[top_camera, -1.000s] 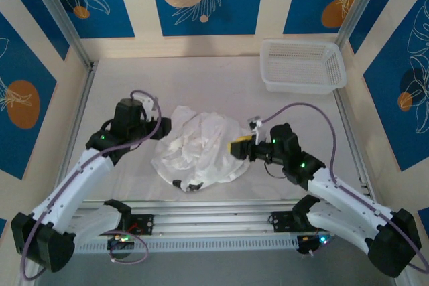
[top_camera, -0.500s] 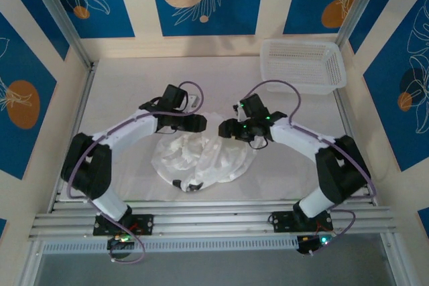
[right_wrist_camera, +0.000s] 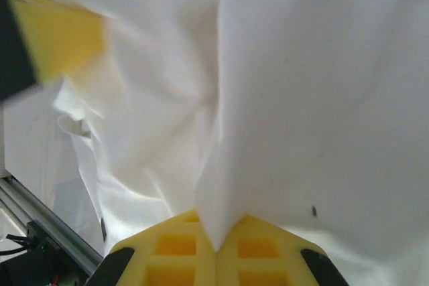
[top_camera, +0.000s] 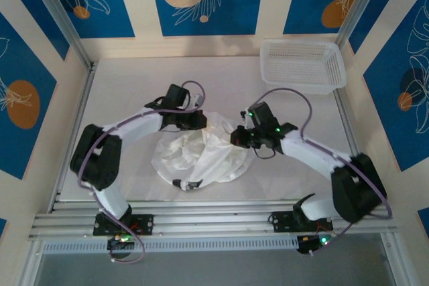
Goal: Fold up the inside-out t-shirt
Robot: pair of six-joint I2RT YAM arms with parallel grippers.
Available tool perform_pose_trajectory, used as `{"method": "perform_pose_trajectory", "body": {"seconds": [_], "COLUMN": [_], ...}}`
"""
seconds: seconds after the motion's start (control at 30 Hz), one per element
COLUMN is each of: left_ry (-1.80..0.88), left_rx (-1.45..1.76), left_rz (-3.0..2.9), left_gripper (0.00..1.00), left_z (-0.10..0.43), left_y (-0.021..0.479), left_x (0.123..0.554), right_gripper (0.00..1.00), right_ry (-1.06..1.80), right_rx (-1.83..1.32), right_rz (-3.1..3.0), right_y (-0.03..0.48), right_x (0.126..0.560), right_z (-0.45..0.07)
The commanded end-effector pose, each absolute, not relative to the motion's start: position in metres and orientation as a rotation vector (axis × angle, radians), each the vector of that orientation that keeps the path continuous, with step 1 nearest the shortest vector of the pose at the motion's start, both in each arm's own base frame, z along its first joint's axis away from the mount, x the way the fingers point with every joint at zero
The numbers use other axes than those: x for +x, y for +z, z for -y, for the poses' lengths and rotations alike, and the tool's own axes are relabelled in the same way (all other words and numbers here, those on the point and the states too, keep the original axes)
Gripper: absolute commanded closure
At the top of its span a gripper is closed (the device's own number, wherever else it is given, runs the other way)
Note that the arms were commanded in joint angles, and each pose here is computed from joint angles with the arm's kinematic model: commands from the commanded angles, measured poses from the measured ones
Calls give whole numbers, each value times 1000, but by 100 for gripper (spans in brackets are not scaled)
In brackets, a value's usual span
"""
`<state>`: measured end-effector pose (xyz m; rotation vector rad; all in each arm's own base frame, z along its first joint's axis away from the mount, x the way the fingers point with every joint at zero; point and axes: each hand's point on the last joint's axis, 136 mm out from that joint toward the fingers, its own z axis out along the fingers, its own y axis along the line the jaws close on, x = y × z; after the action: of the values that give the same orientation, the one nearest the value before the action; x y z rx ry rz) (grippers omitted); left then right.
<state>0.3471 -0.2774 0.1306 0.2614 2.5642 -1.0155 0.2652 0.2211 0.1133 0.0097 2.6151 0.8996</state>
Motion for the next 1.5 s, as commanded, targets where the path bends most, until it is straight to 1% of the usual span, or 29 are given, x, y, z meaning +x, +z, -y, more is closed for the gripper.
{"method": "perform_pose_trajectory", "body": {"seconds": [0.0,0.1,0.17,0.2,0.23,0.27,0.3,0.33,0.47,0.6,0.67,0.73,0.77,0.8,0.83,0.87,0.9,0.93,0.97,1.0,1.07,1.13,1.17,1.2,1.23,1.27,1.3,1.37,1.47], "left_ry": [-1127,-1096,-1095,-1105,-1130,-1175,-1224,-1256,-1274,-1219,-1193,-1173,-1162,-1153,-1142,-1124,-1097,-1066,-1022,-967,-878,-840,-831,-819,-801,-766,-726,-680,-733], "left_rx": [198,229,251,249,252,261,267,280,397,410,408,411,411,410,406,404,403,407,408,405,400,421,436,454,475,488,496,540,666], "left_rz": [-2324,-2293,-2297,-2299,-2293,-2279,-2265,-2255,-2232,-2227,-2220,-2217,-2217,-2216,-2217,-2218,-2221,-2227,-2236,-2243,-2259,-2256,-2254,-2256,-2260,-2272,-2286,-2306,-2312], "left_gripper": [100,100,100,100,100,100,100,100,100,100,100,100,100,100,100,100,100,100,100,100,99,92,84,73,66,60,56,53,53], "left_z": [259,247,246,246,249,253,259,264,292,306,311,315,315,315,313,311,307,304,298,292,280,276,276,276,274,271,265,259,262], "left_y": [217,242,246,245,246,248,251,254,274,288,292,294,294,295,295,295,295,294,291,288,281,277,274,271,268,263,258,248,232], "left_x": [362,357,352,350,349,346,344,342,327,324,324,323,323,322,322,322,322,322,322,323,325,326,326,326,325,325,325,320,300], "right_gripper": [100,100,100,97,91,76,66,62,55,50,44,37,36,37,41,52,68,81,91,98,100,100,100,100,100,100,100,100,100], "right_ry": [772,657,659,672,693,734,770,786,794,875,857,750,676,608,556,515,508,526,562,614,713,792,828,870,905,941,970,1016,1034], "right_rx": [98,231,260,260,250,212,176,146,-71,-355,-422,-435,-410,-358,-311,-271,-255,-254,-270,-299,-370,-407,-405,-393,-378,-347,-301,-228,-211], "right_rz": [-2585,-2609,-2612,-2606,-2593,-2566,-2538,-2507,-2247,-1974,-1924,-1945,-1978,-2012,-2042,-2073,-2094,-2107,-2114,-2109,-2080,-2074,-2081,-2087,-2085,-2075,-2070,-2057,-2038], "right_y": [94,70,65,66,69,79,91,105,183,240,244,233,223,214,206,197,192,189,188,190,196,198,198,200,201,204,205,206,208], "right_x": [251,232,223,220,220,221,223,227,249,252,256,270,281,292,300,307,309,308,304,297,283,270,266,262,260,259,260,263,265], "right_z": [-184,-151,-143,-143,-145,-150,-155,-159,-186,-251,-278,-292,-294,-290,-285,-279,-276,-276,-278,-281,-287,-288,-286,-283,-280,-276,-269,-257,-247]}}
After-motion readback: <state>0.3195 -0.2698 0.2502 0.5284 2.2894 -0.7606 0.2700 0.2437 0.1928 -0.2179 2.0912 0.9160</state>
